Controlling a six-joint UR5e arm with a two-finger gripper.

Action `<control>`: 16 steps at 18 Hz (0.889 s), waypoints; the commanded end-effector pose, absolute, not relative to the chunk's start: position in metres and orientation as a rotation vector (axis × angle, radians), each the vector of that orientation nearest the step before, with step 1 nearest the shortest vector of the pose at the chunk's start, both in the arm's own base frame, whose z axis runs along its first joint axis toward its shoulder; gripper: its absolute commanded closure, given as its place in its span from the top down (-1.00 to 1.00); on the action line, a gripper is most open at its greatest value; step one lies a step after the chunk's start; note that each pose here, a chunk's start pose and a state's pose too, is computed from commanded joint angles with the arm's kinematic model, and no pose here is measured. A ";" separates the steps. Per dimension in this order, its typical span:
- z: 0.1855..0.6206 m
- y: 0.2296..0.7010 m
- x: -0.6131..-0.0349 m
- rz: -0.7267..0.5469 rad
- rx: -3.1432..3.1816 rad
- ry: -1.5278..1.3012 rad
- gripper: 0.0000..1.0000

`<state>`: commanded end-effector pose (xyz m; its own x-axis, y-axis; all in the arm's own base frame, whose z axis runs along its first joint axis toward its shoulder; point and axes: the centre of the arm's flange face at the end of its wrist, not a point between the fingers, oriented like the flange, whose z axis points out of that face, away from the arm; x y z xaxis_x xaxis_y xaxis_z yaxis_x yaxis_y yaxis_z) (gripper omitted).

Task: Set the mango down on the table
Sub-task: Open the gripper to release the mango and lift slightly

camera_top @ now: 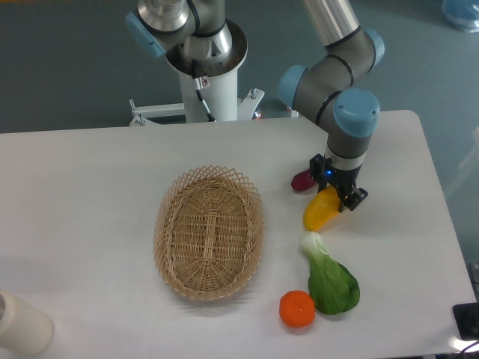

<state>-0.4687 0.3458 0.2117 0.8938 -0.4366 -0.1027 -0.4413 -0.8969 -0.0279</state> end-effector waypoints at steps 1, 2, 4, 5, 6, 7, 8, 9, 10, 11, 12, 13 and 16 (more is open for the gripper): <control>0.213 0.346 -0.469 0.147 -3.008 0.695 1.00; 0.213 0.346 -0.469 0.148 -3.007 0.697 1.00; 0.216 0.346 -0.469 0.156 -3.005 0.693 1.00; 0.216 0.346 -0.470 0.159 -3.007 0.693 1.00; 0.220 0.346 -0.472 0.170 -3.004 0.688 1.00; 0.224 0.348 -0.474 0.186 -3.000 0.685 1.00; 0.230 0.350 -0.479 0.205 -2.995 0.679 1.00; 0.235 0.352 -0.483 0.221 -2.993 0.672 1.00; 0.238 0.352 -0.483 0.226 -2.992 0.672 1.00; 0.239 0.352 -0.483 0.230 -2.990 0.672 1.00; 0.240 0.352 -0.483 0.234 -2.989 0.672 1.00; 0.241 0.353 -0.483 0.234 -2.989 0.672 1.00; 0.243 0.351 -0.485 0.241 -2.989 0.667 1.00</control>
<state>-0.4850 0.3506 0.2434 0.8935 -0.4165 -0.1679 -0.4275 -0.9034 -0.0339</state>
